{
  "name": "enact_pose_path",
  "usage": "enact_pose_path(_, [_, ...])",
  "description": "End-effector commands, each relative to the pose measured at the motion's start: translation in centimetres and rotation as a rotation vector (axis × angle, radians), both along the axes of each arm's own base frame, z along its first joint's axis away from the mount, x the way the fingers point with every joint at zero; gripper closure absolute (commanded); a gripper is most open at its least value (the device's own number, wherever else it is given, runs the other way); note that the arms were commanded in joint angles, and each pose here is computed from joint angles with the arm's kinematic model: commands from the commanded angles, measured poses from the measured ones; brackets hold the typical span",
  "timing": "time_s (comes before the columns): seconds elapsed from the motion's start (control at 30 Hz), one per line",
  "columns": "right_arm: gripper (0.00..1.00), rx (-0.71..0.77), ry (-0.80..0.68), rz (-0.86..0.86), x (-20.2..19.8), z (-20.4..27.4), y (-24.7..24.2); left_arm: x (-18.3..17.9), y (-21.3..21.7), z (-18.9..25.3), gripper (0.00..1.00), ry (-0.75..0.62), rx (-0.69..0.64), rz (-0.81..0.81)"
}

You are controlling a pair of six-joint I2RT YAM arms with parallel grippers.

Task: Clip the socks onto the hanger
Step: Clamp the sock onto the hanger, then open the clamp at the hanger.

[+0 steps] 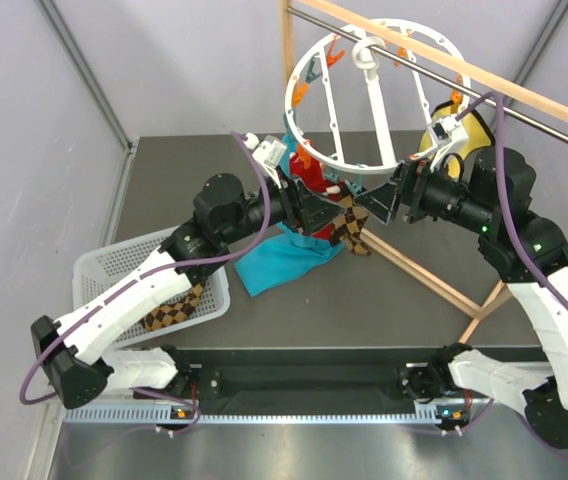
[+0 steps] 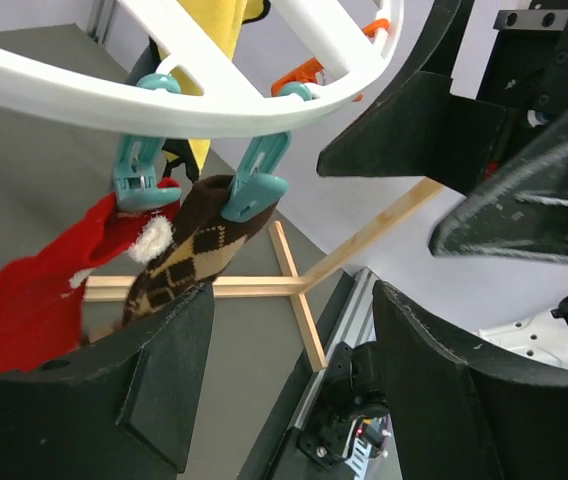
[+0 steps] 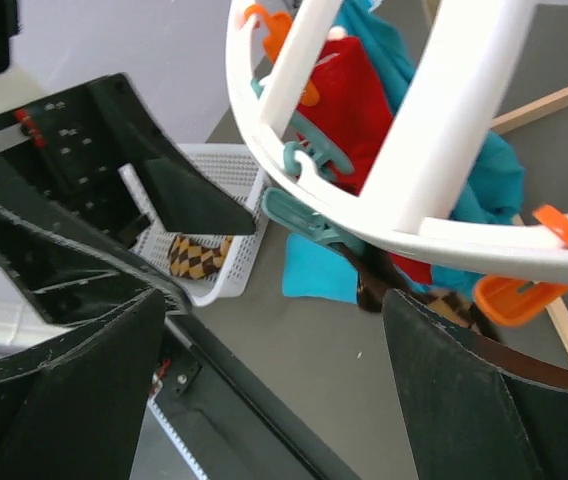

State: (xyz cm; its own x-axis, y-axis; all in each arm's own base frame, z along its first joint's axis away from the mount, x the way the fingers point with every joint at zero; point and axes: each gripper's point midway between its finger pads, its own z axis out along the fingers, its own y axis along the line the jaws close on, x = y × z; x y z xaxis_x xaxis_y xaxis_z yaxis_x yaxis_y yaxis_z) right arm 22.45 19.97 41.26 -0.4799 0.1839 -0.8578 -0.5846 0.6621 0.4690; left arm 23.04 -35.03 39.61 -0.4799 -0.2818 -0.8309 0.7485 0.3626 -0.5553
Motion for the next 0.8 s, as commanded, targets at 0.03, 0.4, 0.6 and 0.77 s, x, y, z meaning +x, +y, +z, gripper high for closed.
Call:
enact_pose_path(0.03, [0.12, -0.034, -0.095, -0.103, -0.8, 2.6, -2.7, -1.6, 1.5, 2.0, 0.34, -0.024, -0.041, -0.006])
enact_pose_path(0.4, [0.21, -0.121, -0.168, -0.207, -3.0, 4.4, -6.5, -6.1, -4.0, 0.6, 0.45, 0.065, 0.012, -0.238])
enact_pose_path(0.6, [0.31, -0.239, -0.172, -0.339, -1.6, 3.8, -9.2, -8.8, -10.4, -0.7, 0.41, -0.037, 0.034, -0.287])
enact_pose_path(0.77, [0.32, -0.271, -0.169, -0.377, -1.1, 3.6, -9.9, -3.1, -12.0, -5.1, 0.39, 0.002, 0.147, -0.013])
